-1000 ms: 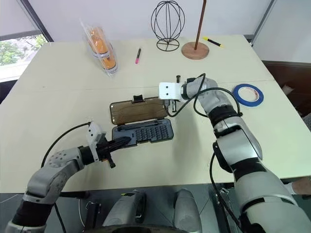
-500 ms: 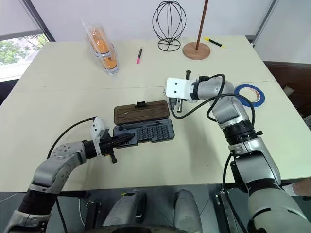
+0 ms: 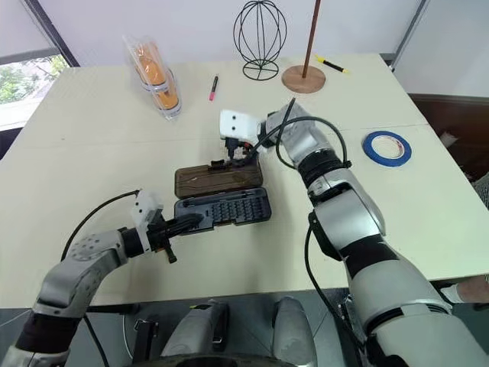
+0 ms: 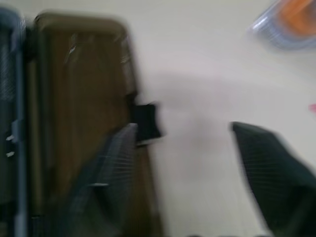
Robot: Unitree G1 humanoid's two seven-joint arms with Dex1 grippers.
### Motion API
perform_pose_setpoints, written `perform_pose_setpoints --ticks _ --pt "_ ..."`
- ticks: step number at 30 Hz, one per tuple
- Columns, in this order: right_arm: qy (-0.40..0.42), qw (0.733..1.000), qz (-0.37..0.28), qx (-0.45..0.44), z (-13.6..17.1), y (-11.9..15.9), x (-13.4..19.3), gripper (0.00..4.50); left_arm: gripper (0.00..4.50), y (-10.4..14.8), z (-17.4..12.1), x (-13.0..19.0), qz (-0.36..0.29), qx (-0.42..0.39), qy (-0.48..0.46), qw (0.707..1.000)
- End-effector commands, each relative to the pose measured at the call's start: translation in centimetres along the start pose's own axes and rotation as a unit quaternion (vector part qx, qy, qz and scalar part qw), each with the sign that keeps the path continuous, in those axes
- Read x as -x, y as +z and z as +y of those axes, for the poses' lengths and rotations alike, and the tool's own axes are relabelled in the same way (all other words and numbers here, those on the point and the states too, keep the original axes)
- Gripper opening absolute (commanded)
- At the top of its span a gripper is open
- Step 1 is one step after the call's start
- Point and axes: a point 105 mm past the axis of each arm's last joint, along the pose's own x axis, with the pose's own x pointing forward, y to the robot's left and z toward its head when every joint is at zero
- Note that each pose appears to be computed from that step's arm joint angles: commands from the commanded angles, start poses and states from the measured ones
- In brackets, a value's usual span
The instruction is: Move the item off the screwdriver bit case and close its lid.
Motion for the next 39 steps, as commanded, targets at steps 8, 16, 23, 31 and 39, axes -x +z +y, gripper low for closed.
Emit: perform_pose_setpoints --ticks 8,16,23,31,39 --pt "-0.022 1.0 0.011 -0.012 -0.8 -0.1 -0.3 4.41 0.0 -1.6 -0.6 1.9 0.012 0.02 0.059 0.998" --pt "-0.051 0.997 0.025 -0.047 -1.1 -1.5 -0.2 4.41 0.0 -1.4 -0.4 2.1 0.011 0.014 0.074 0.997" --pt "-0.092 0.99 0.04 -0.099 -1.6 -3.5 0.3 4.41 0.0 -1.5 -0.7 2.6 0.011 0.019 0.09 0.996" --pt "-0.092 0.987 0.046 -0.122 -0.9 -4.6 -0.1 4.41 0.0 -0.9 -1.1 3.0 0.011 0.02 0.099 0.995" --pt "-0.082 0.987 0.041 -0.134 0.0 -4.8 -0.9 1.46 0.0 0.3 -1.2 2.9 0.011 0.016 0.102 0.995"
